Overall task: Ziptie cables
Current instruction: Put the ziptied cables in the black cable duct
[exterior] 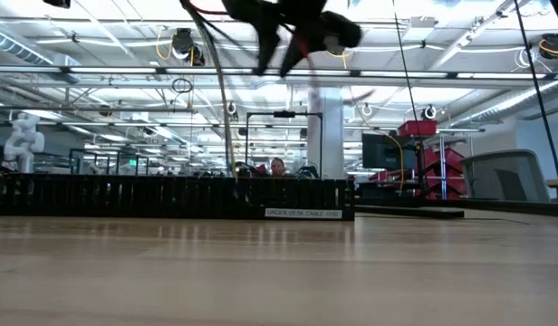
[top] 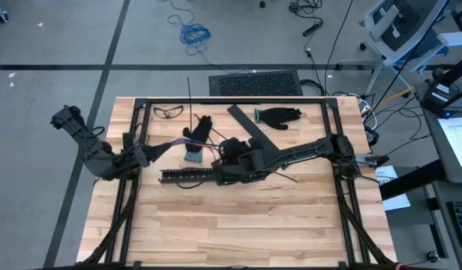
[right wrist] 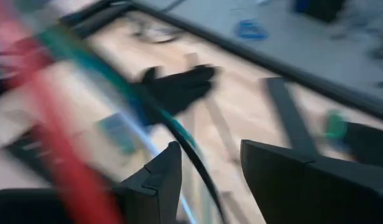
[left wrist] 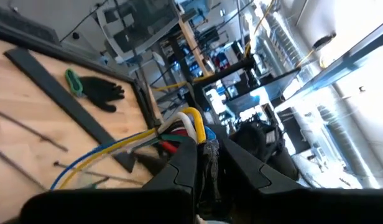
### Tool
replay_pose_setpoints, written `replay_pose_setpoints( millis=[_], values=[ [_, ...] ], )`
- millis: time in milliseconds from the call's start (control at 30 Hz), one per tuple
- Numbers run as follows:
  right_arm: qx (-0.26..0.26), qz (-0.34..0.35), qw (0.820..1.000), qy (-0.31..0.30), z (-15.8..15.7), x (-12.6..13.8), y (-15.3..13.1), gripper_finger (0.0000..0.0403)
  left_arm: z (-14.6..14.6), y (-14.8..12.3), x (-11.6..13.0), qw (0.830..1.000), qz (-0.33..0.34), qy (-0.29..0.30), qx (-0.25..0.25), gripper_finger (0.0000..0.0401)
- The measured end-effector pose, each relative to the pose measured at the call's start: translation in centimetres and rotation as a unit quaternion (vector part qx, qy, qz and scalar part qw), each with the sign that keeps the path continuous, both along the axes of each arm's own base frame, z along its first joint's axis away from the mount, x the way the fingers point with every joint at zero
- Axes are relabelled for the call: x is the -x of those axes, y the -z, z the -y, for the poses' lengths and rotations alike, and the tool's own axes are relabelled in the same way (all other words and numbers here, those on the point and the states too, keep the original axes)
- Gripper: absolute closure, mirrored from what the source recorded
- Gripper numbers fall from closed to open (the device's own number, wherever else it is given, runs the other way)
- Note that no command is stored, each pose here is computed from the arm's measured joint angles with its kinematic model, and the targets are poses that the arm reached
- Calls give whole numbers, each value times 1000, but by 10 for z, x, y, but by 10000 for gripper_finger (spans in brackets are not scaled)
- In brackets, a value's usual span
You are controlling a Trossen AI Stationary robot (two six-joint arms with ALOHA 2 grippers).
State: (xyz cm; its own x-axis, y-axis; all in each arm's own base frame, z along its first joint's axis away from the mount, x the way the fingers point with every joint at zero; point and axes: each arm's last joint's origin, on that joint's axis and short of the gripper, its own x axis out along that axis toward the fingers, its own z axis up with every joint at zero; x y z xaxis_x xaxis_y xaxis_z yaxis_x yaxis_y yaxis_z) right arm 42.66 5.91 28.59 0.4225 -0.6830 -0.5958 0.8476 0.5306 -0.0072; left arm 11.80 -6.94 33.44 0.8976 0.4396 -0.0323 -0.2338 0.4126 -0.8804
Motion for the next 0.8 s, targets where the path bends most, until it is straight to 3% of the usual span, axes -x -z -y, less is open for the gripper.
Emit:
replay_pose_setpoints(
  millis=[100,400,567,700,800],
  values=[
    [-26,23,998,-50,-1,-11,-4,248,-2,-7,-1,1000,11,-1,-15,351],
    [-110,112,980,-124,9,-33,-12,248,-8,-17,-3,999,24,-18,-46,351],
    [-102,131,975,-149,-2,-36,-16,248,-8,-17,-4,998,22,-8,-54,351],
    [-100,89,979,-153,-8,-30,-10,248,-9,-17,-5,998,16,-6,-67,351],
    [-61,56,988,-131,-14,-23,-7,248,-9,-17,-5,997,8,-6,-83,351]
  ],
)
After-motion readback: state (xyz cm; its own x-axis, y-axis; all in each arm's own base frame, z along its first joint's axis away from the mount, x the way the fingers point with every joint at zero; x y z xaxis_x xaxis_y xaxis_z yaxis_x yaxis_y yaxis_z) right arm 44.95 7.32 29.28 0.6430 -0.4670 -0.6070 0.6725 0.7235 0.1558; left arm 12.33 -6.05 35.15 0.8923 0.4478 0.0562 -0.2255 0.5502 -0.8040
